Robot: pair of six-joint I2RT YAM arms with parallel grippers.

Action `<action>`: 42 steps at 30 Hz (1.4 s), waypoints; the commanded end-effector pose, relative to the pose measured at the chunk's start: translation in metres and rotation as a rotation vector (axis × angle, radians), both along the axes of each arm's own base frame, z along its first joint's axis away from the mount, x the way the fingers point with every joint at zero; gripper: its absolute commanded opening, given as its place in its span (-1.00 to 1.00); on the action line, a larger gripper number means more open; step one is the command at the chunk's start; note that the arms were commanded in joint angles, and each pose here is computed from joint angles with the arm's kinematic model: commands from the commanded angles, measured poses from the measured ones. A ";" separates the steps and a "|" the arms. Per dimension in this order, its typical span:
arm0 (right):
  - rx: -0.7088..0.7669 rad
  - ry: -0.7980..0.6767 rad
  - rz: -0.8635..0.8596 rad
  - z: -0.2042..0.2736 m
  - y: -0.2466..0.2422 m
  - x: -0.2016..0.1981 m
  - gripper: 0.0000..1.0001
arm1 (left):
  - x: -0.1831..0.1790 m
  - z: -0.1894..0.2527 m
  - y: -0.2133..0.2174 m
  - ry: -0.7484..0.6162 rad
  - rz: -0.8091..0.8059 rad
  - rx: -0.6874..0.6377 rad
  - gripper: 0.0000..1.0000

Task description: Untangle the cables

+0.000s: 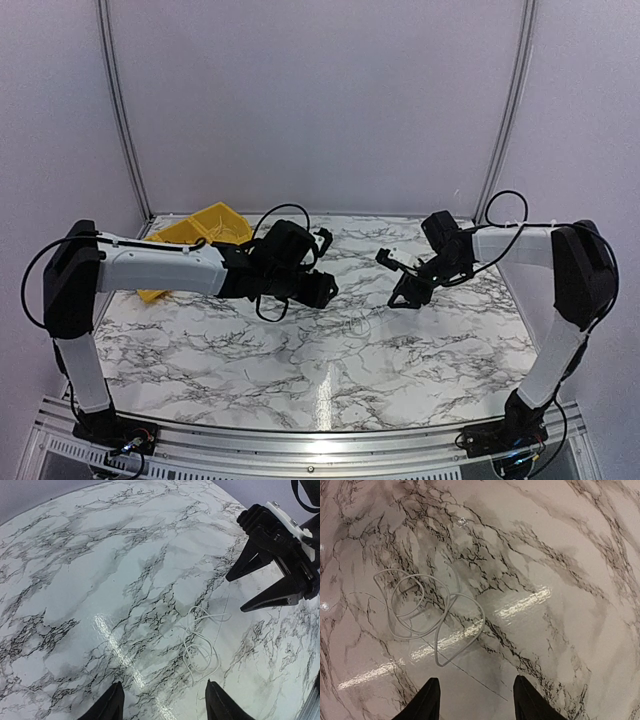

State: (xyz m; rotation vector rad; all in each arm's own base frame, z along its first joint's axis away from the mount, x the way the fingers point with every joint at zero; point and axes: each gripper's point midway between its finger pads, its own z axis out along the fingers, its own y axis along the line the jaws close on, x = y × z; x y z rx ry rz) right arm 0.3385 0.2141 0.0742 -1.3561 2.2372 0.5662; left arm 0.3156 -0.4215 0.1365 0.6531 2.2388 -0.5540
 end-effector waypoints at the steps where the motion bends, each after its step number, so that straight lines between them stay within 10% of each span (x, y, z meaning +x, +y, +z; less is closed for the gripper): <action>1: 0.017 0.002 0.057 0.004 0.016 -0.004 0.01 | 0.016 -0.002 -0.021 0.089 0.052 -0.209 0.09; 42: -0.063 0.000 0.072 -0.014 0.015 -0.006 0.01 | 0.046 -0.092 -0.082 0.368 0.067 -0.352 -0.84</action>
